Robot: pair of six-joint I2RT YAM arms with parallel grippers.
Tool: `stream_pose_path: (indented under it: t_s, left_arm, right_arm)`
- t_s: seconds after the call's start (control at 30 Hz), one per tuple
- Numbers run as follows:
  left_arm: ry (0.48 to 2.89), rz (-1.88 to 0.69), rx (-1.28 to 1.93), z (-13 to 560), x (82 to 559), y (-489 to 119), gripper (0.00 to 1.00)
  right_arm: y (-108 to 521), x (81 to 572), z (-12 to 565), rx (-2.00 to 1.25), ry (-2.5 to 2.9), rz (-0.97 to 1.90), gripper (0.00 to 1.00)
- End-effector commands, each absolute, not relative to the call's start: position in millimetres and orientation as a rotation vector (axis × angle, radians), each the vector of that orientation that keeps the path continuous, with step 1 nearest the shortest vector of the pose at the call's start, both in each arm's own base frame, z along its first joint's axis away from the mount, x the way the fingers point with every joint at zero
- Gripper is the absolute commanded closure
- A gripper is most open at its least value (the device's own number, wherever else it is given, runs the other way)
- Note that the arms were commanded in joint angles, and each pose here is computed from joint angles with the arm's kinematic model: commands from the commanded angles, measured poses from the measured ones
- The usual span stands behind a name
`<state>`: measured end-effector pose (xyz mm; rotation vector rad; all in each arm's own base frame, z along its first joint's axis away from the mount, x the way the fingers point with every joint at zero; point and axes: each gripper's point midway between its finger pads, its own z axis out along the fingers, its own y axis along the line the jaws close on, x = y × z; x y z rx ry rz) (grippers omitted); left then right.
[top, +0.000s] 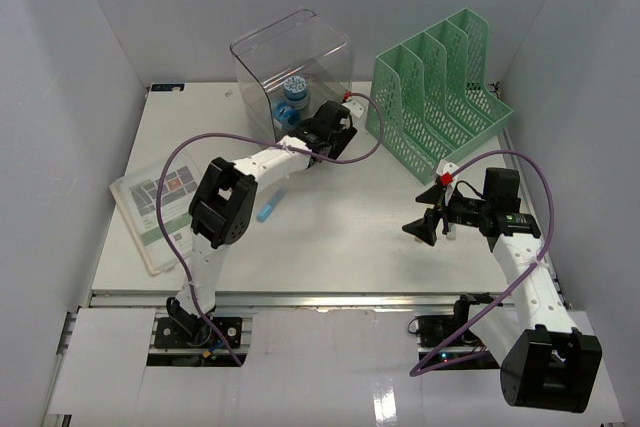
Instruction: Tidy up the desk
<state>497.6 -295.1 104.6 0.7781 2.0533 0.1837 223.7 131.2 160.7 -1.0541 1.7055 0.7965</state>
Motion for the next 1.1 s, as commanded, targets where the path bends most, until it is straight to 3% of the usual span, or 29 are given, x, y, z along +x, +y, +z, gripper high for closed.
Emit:
stream_pose_path:
  t_s: [0.0, 0.23, 0.5, 0.73, 1.07]
  left_arm:
    - [2.018, 0.273, 0.687, 131, 516, -273, 0.26]
    - [2.022, 0.184, 0.668, 139, 508, -279, 0.25]
    - [1.956, 0.006, 0.707, 146, 462, -315, 0.27]
    - [1.83, 0.389, 0.721, 135, 484, -283, 0.53]
    - [1.694, 0.663, 0.799, 134, 515, -278, 0.53]
  right_arm:
    - [131, 223, 159, -1.054, 1.705, 0.802, 0.06]
    - [130, 223, 160, -1.054, 1.705, 0.8, 0.06]
    - [131, 223, 160, -1.054, 1.702, 0.803, 0.06]
    - [131, 223, 160, -1.056, 1.701, 0.806, 0.06]
    - [132, 222, 157, -1.055, 1.708, 0.824, 0.06]
